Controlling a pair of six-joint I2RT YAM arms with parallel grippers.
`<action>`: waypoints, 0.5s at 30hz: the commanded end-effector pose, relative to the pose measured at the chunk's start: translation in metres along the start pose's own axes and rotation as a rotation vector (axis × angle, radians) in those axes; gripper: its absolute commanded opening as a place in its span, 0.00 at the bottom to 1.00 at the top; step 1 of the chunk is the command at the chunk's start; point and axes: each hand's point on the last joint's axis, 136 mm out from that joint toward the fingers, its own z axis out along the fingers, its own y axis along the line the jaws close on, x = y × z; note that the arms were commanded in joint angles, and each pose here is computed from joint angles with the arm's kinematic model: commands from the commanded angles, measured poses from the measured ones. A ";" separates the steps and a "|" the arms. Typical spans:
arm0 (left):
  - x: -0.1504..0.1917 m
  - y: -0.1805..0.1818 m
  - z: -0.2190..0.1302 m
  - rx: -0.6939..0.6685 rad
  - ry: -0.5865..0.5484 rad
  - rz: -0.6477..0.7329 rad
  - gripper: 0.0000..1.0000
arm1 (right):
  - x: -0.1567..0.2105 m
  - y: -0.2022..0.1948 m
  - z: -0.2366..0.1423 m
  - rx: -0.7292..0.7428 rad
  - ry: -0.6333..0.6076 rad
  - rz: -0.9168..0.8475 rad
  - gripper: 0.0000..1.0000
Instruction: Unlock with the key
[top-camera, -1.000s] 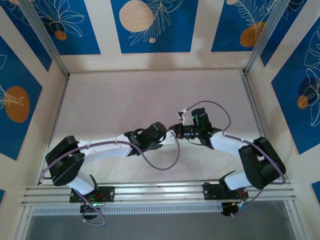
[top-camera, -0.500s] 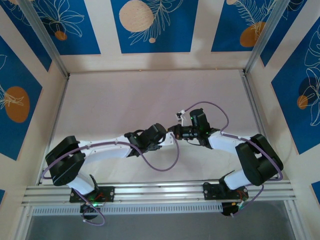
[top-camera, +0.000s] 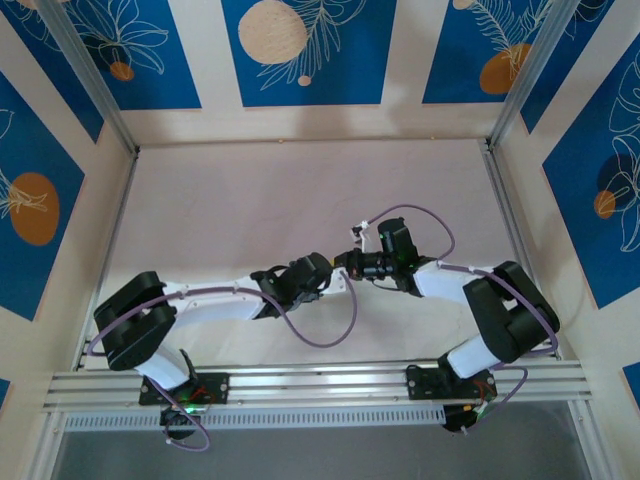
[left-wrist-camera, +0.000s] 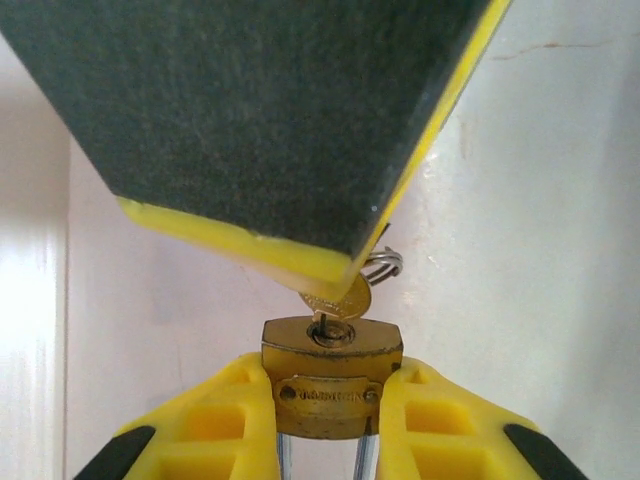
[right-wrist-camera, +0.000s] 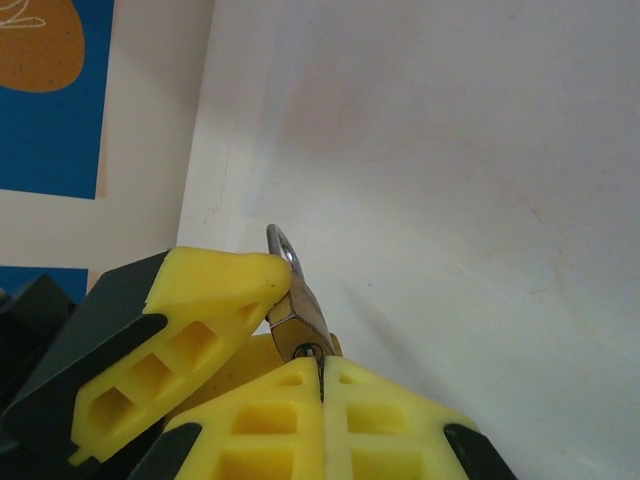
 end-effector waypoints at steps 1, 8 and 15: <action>-0.095 0.014 -0.019 -0.128 -0.325 0.026 0.07 | 0.014 0.056 0.016 -0.182 0.084 0.013 0.00; -0.099 0.013 -0.022 -0.162 -0.365 0.036 0.07 | 0.014 0.062 0.017 -0.224 0.099 0.036 0.00; -0.102 0.014 -0.028 -0.211 -0.404 0.052 0.05 | 0.018 0.063 0.015 -0.251 0.130 0.066 0.00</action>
